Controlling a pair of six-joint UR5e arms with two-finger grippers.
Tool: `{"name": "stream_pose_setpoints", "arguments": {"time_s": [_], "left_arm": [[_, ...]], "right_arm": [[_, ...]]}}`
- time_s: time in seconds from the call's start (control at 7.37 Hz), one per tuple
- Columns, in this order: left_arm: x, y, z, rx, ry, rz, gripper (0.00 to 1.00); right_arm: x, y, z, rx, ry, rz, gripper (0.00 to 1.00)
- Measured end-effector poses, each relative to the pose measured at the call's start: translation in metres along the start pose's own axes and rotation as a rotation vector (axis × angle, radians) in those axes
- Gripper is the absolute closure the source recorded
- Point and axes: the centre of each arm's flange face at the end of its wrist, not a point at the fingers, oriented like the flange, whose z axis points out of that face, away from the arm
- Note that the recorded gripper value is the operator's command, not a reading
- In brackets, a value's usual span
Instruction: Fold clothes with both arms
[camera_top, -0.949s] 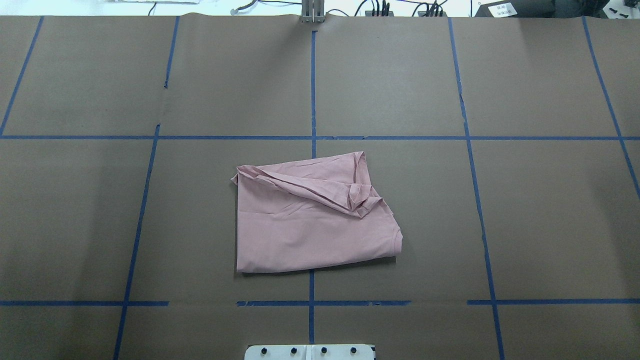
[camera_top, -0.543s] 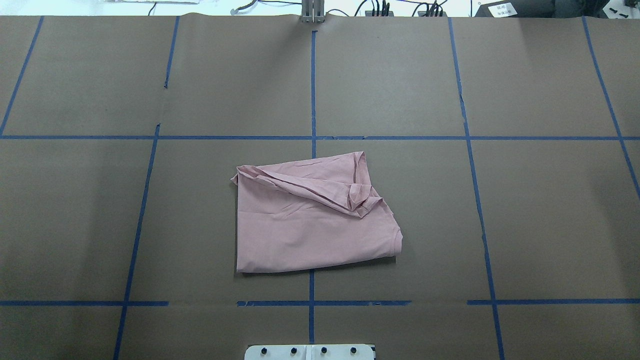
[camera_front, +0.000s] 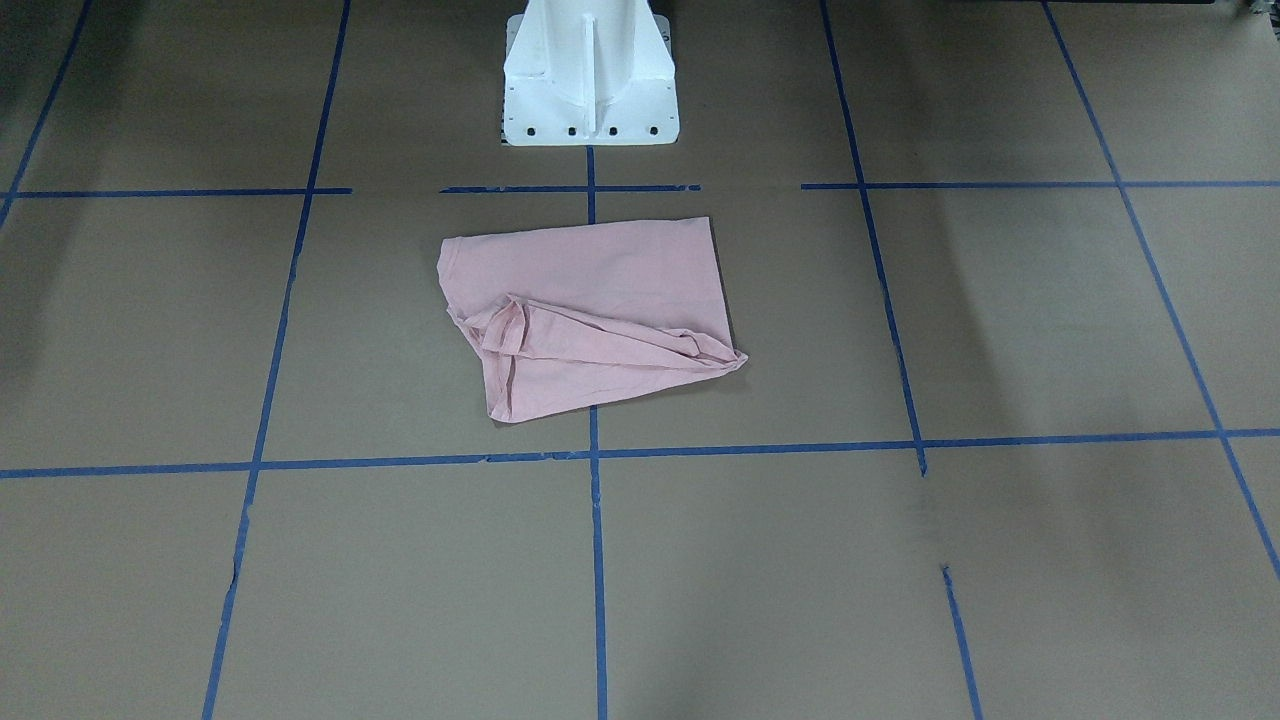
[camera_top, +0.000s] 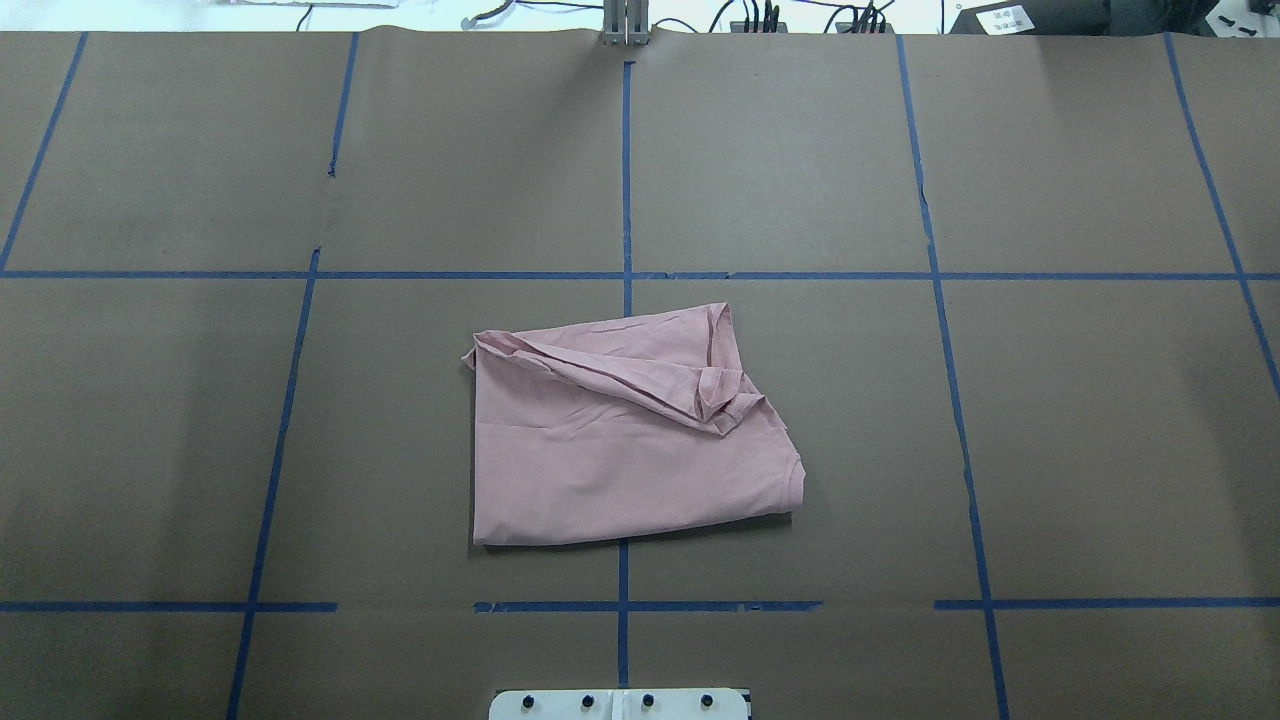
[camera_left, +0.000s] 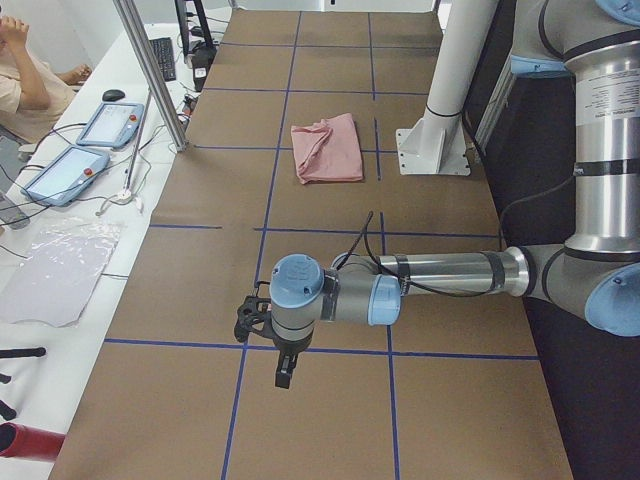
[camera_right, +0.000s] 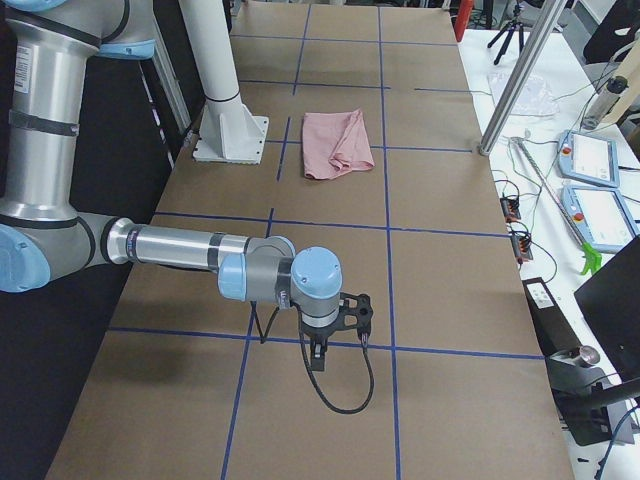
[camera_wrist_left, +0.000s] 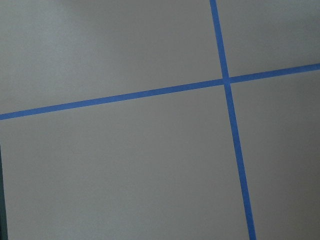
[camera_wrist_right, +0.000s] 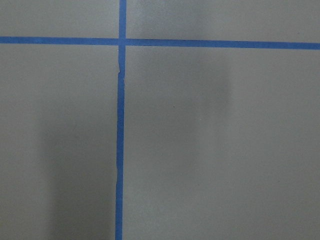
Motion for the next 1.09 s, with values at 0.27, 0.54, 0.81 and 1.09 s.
{"name": "stream_pose_setpoints", "arguments": {"time_s": [0.27, 0.54, 0.81, 1.09], "left_arm": [[-0.0004, 0.0003, 0.0006, -0.001, 0.001, -0.002, 0.0], [-0.0006, 0.0004, 0.0008, -0.002, 0.001, -0.003, 0.0], [-0.0007, 0.0004, 0.0008, -0.002, 0.0, -0.003, 0.0], [-0.0006, 0.0005, 0.0008, -0.002, 0.001, -0.004, 0.0]], "right_arm": [[0.0011, 0.001, 0.0012, -0.002, 0.001, 0.002, 0.0], [0.0017, 0.0016, 0.0019, -0.003, 0.001, 0.001, 0.0], [0.0019, 0.0017, 0.0021, -0.004, 0.001, 0.001, 0.0], [0.0021, 0.0024, 0.0025, -0.005, 0.0, 0.003, 0.0]]}}
